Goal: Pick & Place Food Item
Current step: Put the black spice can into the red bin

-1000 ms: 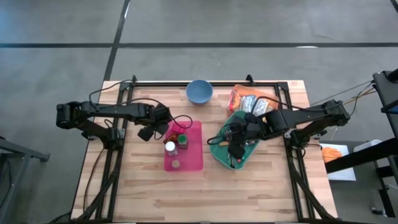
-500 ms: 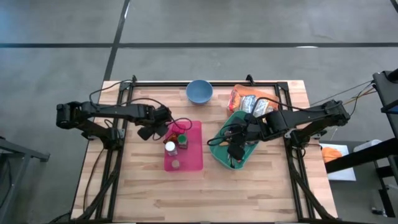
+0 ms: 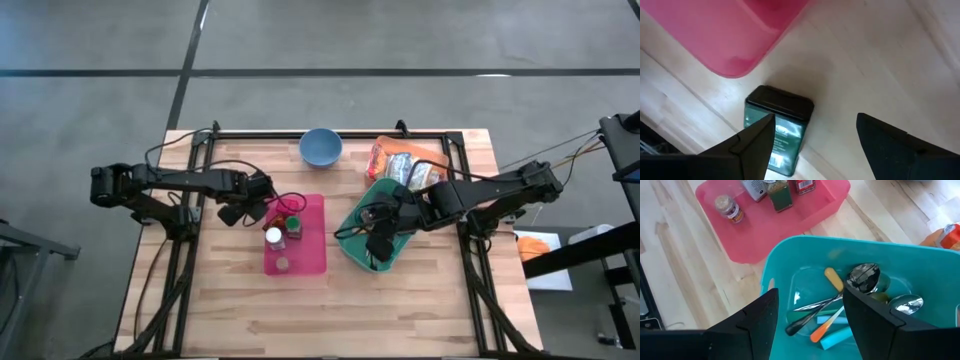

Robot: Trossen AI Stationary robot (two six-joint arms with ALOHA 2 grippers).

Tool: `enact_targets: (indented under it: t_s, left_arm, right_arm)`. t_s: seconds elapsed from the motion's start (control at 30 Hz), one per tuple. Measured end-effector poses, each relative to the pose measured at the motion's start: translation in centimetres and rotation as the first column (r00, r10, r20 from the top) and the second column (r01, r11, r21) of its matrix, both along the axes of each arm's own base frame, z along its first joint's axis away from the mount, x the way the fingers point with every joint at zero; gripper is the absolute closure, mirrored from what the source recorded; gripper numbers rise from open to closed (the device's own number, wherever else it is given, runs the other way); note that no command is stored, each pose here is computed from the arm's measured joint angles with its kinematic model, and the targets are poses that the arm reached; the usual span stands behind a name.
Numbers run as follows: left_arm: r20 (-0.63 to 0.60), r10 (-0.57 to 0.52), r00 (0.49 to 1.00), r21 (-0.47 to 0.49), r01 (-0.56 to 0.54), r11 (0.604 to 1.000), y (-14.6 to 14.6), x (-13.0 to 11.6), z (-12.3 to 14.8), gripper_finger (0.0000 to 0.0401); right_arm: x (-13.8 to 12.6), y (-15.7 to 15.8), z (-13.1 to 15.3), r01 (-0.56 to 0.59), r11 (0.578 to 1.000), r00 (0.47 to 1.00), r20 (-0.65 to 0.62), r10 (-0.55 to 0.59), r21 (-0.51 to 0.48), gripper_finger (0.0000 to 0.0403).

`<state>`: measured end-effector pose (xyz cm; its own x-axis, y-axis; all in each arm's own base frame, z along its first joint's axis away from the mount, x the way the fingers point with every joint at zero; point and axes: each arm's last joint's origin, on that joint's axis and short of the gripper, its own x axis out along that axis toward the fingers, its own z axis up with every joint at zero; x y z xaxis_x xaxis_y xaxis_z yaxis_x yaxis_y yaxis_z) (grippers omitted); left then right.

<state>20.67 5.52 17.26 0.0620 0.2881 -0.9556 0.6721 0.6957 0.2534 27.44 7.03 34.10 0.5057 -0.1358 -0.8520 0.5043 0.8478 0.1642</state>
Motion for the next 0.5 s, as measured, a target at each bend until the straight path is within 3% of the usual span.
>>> enact_targets:
  t_s: [0.13, 0.5]
  left_arm:
    - [0.003, -0.015, 1.000, 0.090, 0.015, 0.996, 0.27, 0.23, 0.17, 0.0121]
    - [-0.009, -0.018, 1.000, 0.137, 0.019, 0.990, 0.42, 0.22, 0.23, 0.0105]
  right_arm:
    - [-0.04, 0.15, 0.00, 0.008, 1.000, 1.000, 0.002, -0.008, 0.007, 0.0183]
    - [-0.04, 0.15, 0.00, 0.012, 1.000, 1.000, 0.002, -0.012, 0.009, 0.0183]
